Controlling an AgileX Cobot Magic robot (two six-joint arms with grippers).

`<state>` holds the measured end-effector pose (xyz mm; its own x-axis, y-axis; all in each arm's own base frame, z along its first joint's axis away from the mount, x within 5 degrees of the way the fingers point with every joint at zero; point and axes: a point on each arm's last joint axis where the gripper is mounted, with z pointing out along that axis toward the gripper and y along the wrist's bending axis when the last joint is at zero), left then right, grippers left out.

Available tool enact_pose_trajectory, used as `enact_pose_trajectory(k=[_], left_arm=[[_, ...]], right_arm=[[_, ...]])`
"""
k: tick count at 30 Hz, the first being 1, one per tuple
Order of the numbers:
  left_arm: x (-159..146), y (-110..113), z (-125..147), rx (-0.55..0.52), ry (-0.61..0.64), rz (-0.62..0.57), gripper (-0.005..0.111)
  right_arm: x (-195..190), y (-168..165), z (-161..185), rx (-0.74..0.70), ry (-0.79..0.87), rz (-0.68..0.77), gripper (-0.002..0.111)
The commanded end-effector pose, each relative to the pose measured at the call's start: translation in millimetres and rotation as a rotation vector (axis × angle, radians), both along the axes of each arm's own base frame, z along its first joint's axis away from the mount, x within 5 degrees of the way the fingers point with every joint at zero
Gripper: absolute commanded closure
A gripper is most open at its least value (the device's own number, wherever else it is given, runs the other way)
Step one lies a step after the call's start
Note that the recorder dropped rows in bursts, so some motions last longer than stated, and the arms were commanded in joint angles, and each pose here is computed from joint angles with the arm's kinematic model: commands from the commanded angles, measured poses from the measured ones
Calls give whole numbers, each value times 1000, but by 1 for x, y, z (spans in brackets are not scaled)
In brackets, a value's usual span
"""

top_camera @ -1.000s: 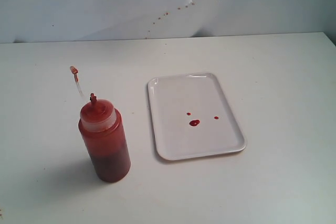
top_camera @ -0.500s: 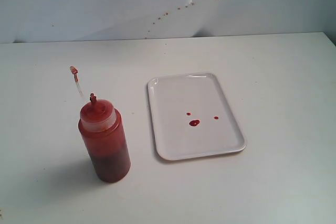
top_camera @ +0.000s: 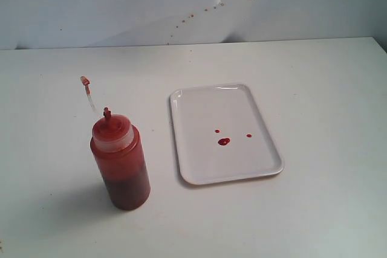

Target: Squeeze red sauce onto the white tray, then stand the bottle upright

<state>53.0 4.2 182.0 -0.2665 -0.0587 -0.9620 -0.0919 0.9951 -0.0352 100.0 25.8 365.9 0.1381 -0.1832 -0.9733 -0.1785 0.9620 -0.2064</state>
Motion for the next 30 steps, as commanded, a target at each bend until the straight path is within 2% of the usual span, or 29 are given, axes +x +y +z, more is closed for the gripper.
enact_pose_trajectory(k=[1,8,10,15,20,30], left_arm=[[0,0,0,-5,-15,3,107],[0,0,0,-2,-15,3,107],[0,0,0,4,-14,3,107],[0,0,0,4,-14,3,107],[0,0,0,4,-14,3,107],[0,0,0,4,-14,3,107]], right_arm=[[0,-1,-1,1,-1,-8,108],[-9,-9,4,22,-41,-32,108],[-17,-16,6,82,-76,-58,108],[-46,-36,2,228,-182,-204,108],[-66,-40,-9,244,-259,-303,108],[-53,-42,-54,224,-143,-344,108]])
